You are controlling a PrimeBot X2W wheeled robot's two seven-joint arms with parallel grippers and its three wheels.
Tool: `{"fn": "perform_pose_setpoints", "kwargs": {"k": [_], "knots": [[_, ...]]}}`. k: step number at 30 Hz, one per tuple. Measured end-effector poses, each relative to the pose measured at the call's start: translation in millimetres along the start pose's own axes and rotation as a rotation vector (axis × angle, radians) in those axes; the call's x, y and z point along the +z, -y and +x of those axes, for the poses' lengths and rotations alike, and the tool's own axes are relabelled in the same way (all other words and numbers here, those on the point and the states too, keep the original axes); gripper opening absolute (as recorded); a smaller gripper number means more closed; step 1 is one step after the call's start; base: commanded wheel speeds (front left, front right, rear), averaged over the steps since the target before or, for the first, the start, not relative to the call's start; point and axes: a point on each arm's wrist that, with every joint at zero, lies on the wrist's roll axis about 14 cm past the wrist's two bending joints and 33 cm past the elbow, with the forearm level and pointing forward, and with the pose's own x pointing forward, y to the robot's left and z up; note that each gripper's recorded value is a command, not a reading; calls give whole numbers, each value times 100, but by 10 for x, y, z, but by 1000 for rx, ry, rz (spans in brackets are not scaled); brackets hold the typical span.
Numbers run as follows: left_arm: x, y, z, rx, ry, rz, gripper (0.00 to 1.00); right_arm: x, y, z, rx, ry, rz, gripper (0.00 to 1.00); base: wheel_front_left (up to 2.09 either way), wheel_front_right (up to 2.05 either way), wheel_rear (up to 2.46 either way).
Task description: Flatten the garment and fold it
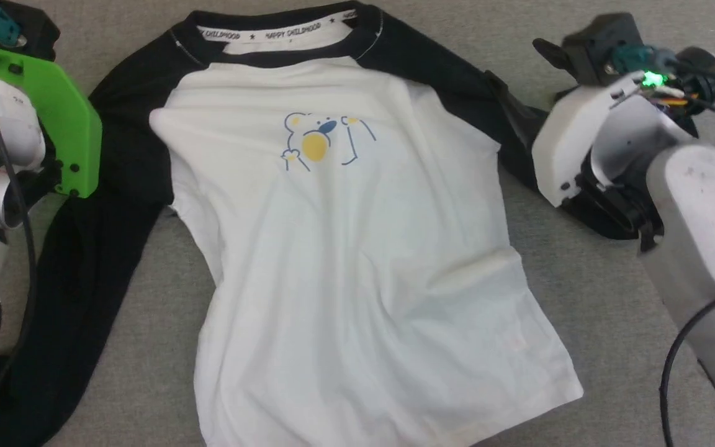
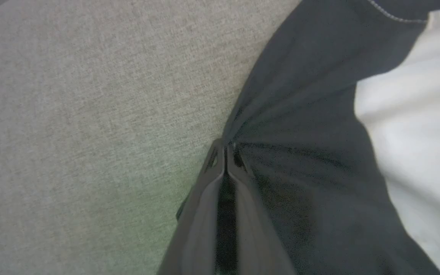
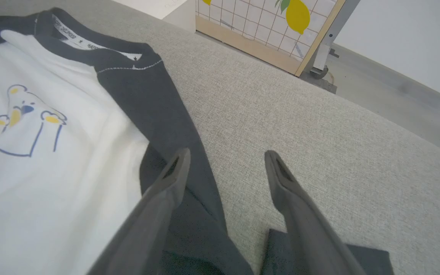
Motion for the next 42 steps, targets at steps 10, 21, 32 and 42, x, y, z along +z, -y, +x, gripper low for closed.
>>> {"fn": "perform_pose_setpoints", "kwargs": {"k": [10, 21, 32, 42], "knots": [[39, -6, 64, -16, 32, 4, 0, -425, -98, 346, 87, -328, -77, 100, 0, 0, 0], [234, -50, 71, 6, 151, 52, 0, -346, -16, 372, 92, -430, -144, 0, 0, 0, 0], [1592, -547, -605, 221, 687, 119, 0, 1148, 777, 397, -156, -27, -269, 0, 0, 0, 0], [2528, -876, -1460, 418, 1132, 69, 0, 2551, 1218, 28, -382, 408, -342, 0, 0, 0, 0]]}}
